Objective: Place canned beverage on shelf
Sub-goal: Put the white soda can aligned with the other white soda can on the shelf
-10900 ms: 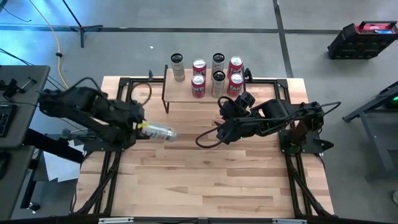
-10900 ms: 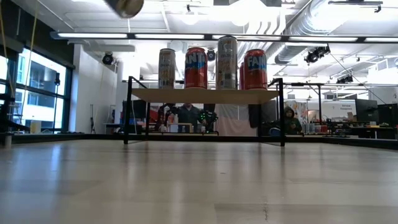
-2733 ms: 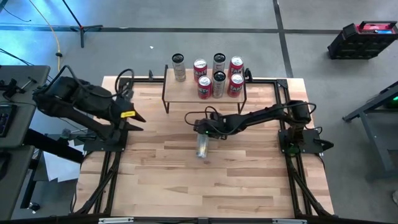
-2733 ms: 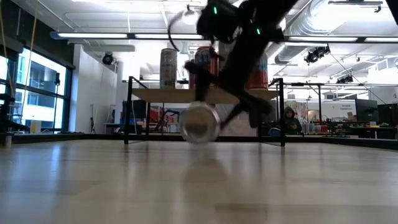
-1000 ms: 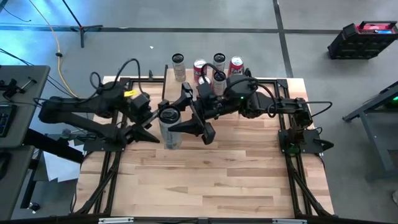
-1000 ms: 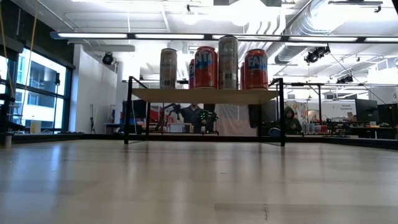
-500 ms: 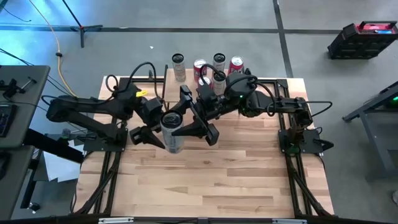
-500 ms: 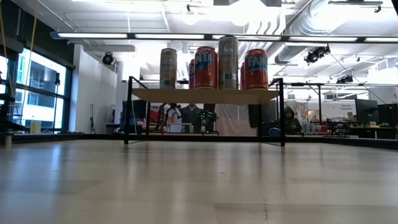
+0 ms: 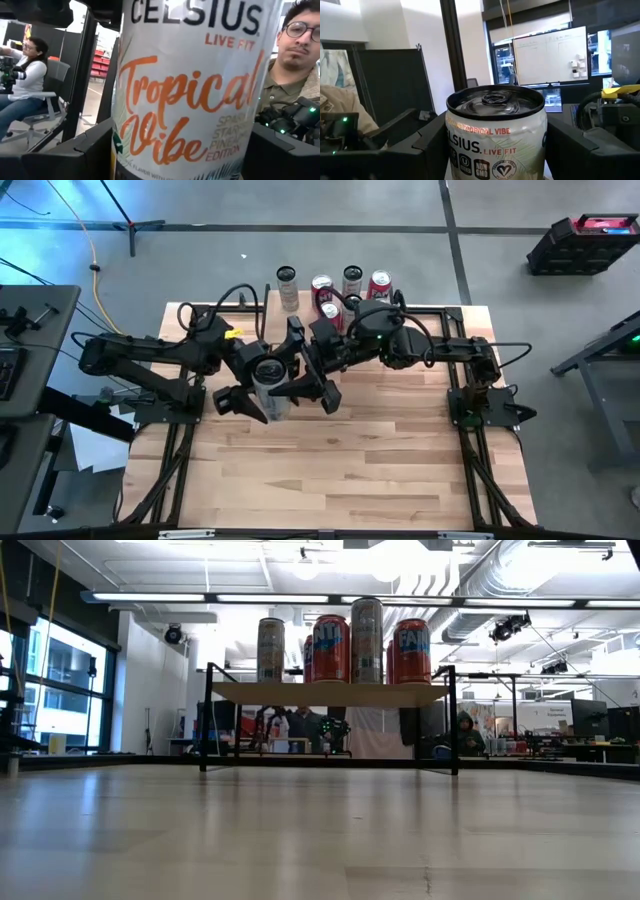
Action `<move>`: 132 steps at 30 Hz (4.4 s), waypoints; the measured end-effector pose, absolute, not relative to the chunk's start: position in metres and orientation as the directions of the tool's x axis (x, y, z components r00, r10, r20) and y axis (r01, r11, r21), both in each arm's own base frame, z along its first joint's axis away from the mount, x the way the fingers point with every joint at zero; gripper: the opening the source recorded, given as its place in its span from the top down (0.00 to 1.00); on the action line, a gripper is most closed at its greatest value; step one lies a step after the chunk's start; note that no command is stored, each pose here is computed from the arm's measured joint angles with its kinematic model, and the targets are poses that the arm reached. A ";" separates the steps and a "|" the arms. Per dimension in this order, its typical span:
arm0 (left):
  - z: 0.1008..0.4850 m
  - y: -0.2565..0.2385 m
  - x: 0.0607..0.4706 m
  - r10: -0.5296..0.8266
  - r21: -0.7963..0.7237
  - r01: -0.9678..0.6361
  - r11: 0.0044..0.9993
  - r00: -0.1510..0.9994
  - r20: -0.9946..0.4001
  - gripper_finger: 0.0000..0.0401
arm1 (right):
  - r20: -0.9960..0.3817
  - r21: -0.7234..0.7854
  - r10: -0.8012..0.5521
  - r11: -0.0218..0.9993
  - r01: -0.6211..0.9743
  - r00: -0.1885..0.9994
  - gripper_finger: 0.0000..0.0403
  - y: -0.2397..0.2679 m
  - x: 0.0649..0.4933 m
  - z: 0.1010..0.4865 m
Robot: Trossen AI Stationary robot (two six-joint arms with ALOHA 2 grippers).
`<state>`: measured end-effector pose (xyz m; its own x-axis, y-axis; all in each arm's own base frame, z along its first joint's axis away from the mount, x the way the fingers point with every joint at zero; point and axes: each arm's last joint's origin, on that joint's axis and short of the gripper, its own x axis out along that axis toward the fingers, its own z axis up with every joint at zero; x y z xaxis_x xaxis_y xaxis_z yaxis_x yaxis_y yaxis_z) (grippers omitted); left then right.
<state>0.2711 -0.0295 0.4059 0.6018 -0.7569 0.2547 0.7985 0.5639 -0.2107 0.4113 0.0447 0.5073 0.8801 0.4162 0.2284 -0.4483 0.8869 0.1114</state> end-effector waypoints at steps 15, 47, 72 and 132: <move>0.407 -0.023 0.270 -0.793 -0.213 0.827 0.521 0.561 0.238 0.31 | 0.241 0.110 0.458 0.863 -0.493 0.856 0.39 0.046 0.410 0.509; 0.398 0.012 0.215 -0.161 -0.104 0.152 0.983 0.983 -0.085 0.41 | 0.010 0.183 -0.026 0.983 0.023 1.000 0.09 0.038 0.359 0.524; 0.284 -0.017 0.282 0.899 -0.075 -0.897 0.435 0.438 -0.028 0.41 | -0.196 0.064 -0.423 0.895 0.442 0.885 0.08 0.058 0.339 0.506; 0.169 0.046 0.345 0.997 -0.026 -0.998 0.051 0.053 -0.050 0.34 | -0.339 0.015 -0.404 0.901 0.434 0.850 0.08 0.052 0.336 0.491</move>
